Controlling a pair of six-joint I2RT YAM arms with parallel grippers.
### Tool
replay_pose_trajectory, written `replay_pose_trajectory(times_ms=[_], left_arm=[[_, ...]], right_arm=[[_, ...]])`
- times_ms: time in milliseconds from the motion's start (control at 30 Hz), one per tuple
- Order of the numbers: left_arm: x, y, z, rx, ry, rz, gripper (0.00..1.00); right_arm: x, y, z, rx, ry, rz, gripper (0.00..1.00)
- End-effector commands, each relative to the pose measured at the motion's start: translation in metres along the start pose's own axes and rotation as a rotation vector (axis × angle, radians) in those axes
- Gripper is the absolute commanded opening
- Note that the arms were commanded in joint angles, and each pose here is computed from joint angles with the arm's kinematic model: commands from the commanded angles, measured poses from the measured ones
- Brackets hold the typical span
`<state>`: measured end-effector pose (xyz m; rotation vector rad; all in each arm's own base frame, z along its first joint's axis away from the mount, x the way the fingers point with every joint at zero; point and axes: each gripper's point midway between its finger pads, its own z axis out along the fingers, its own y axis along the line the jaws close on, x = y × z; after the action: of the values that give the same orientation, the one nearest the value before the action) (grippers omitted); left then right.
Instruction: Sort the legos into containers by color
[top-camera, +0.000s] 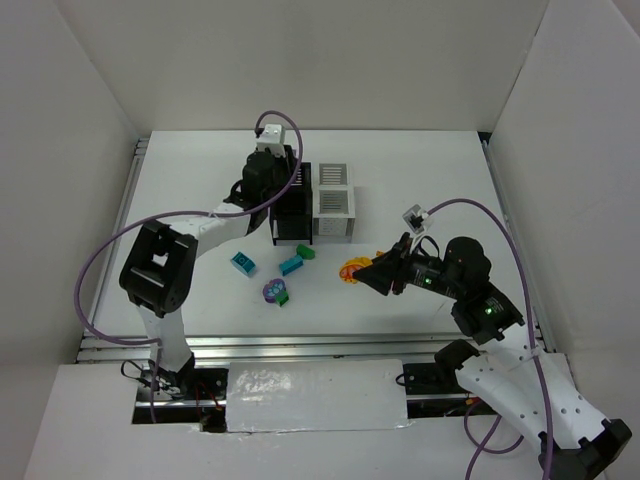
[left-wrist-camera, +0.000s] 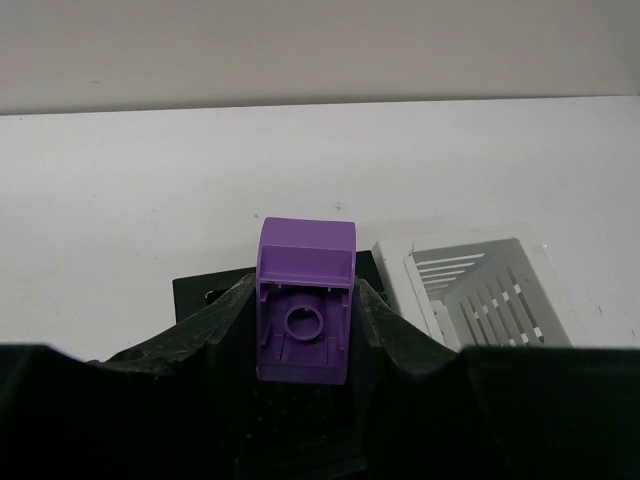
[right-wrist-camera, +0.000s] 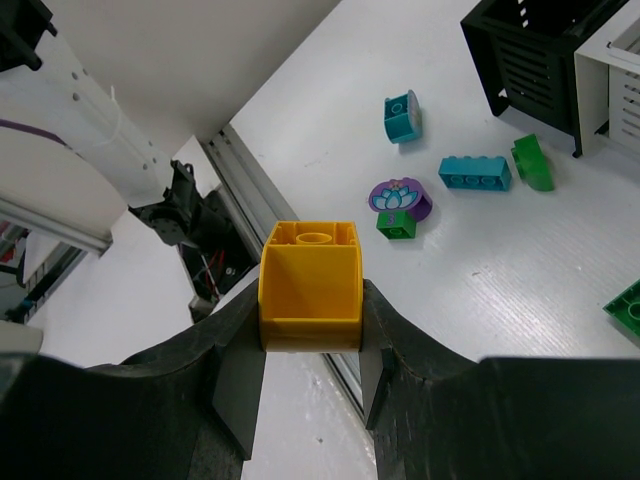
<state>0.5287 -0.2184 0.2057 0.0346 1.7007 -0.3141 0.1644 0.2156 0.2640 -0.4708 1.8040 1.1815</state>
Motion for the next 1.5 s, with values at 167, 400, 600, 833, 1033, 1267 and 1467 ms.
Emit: replay_pose_trajectory(times_ms=[167,400,600,833,1033,1267,1467], left_arm=[[-0.005,-0.003,0.01,0.027,-0.079,-0.003,0.45],[-0.008,-0.001,0.007,0.027,-0.093,-0.025,0.72],[-0.015,-0.001,0.0,0.038,-0.115,-0.049,0.75],[-0.098,-0.008,-0.044,0.021,-0.149,-0.135,0.99],[-0.126,0.013,-0.108,-0.168,0.042,-0.294,0.99],[-0.077,0.03,-0.174,-0.279,0.257,-0.403,1.0],[-0.07,0.043,-0.231,-0.292,0.341,-0.3,1.0]], right_arm=[[-0.005,0.007,-0.003,-0.018,-0.016,-0.025,0.0],[-0.002,0.005,-0.002,-0.019,-0.003,-0.022,0.0],[-0.002,0.004,-0.001,-0.017,-0.006,-0.022,0.0],[-0.005,-0.019,0.008,0.097,-0.008,0.033,0.0],[-0.033,-0.063,0.026,0.322,-0.094,0.121,0.0],[-0.103,-0.132,0.071,0.643,-0.16,0.134,0.0],[-0.146,-0.2,0.119,0.902,-0.132,0.087,0.0]])
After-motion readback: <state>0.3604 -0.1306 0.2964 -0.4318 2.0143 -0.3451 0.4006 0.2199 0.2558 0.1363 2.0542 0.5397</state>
